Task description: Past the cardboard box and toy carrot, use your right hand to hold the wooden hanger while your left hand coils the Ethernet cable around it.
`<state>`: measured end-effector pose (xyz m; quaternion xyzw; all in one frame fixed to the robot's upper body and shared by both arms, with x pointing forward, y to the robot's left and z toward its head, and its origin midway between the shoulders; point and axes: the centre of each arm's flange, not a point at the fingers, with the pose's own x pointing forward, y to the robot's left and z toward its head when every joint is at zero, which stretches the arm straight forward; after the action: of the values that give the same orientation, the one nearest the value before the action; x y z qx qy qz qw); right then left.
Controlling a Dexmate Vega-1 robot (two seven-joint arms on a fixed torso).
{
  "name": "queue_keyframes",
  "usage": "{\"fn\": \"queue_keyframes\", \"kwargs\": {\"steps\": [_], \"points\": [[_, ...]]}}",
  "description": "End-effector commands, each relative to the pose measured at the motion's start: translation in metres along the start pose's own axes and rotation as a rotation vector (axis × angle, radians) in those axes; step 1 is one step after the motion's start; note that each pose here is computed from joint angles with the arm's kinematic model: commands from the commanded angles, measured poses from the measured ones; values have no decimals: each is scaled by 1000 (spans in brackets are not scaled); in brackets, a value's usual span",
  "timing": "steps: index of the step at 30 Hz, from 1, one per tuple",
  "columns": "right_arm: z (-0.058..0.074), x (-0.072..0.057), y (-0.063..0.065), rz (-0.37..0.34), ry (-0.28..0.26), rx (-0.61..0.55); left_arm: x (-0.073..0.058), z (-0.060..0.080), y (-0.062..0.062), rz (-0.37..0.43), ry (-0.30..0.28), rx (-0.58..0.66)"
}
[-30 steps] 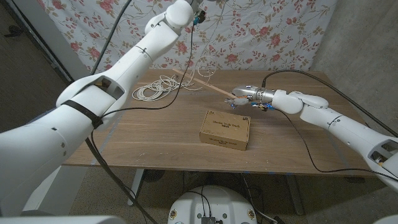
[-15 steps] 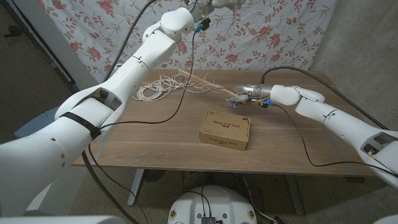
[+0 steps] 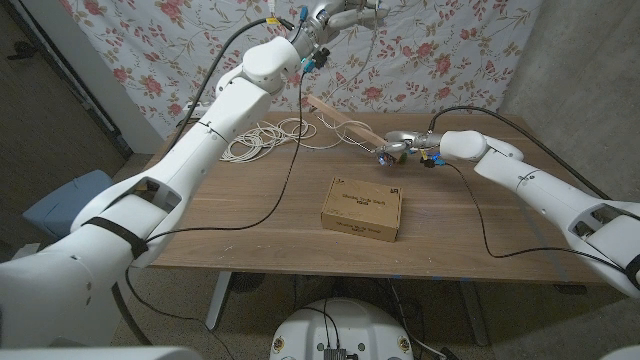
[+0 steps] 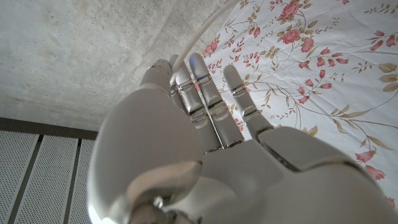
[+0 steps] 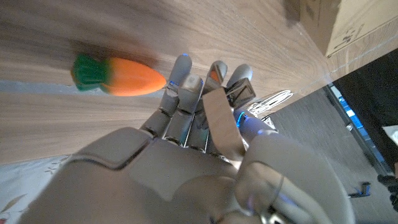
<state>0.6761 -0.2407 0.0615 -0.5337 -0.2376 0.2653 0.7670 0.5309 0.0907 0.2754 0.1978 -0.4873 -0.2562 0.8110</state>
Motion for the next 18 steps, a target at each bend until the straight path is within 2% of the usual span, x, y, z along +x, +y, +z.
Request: {"fn": "queue_keyframes", "kwargs": {"steps": [1, 10, 18], "points": [[-25, -17, -20, -144, 8, 195, -40, -15, -2, 40, 14, -89], [-28, -29, -28, -254, -22, 252, -60, -37, -3, 80, 62, -135], [-29, -43, -33, -369, -109, 282, -82, -60, -6, 144, 131, -160]]}}
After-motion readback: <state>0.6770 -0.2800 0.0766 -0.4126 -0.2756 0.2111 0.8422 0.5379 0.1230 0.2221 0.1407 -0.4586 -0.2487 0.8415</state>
